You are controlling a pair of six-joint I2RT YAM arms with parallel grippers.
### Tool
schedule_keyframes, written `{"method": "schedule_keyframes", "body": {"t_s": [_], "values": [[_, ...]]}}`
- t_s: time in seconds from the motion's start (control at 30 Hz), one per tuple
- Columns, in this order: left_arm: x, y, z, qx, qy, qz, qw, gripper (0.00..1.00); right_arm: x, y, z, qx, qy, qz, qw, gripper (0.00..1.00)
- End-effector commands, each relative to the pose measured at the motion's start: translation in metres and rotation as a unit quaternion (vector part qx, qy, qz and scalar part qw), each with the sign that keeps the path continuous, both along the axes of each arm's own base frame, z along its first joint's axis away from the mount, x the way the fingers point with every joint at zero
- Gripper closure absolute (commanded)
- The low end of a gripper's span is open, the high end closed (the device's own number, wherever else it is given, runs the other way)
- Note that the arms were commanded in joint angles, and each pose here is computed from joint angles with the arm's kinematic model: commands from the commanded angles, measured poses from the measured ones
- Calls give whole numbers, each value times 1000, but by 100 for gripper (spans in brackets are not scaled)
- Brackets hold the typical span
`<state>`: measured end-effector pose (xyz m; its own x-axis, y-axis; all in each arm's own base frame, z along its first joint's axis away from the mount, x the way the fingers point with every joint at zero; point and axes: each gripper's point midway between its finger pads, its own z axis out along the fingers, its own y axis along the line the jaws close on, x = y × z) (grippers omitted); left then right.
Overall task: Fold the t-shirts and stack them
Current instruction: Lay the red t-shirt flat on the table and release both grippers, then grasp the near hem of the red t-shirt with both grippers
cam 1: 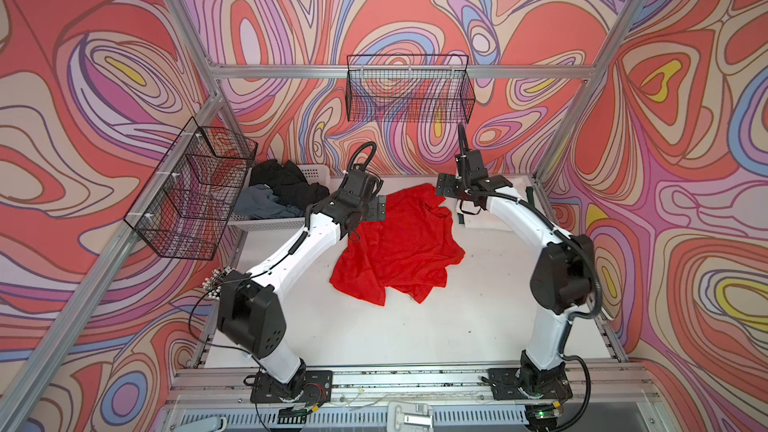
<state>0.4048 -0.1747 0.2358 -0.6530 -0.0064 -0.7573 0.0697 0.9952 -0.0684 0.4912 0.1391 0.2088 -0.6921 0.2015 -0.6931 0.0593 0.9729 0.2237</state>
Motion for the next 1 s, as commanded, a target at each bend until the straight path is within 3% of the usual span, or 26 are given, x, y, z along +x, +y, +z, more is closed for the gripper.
{"method": "schedule_keyframes", "body": {"t_s": [0.0, 0.23, 0.5, 0.83, 0.97], "values": [[-40, 5, -11, -5, 10, -2, 1000, 0, -44, -2, -1, 53, 1, 4, 999, 2], [-116, -21, -80, -18, 87, -52, 995, 1, -138, 20, -63, 81, 91, 46, 991, 4], [-145, -32, -157, -55, 170, -30, 984, 9, -208, 44, -142, 114, 188, 68, 973, 12], [-151, -19, -197, -23, 202, 2, 979, 13, -234, 63, -180, 102, 230, 88, 964, 29], [-151, -18, -212, -14, 212, 7, 977, 16, -234, 67, -186, 89, 235, 92, 964, 30]]}}
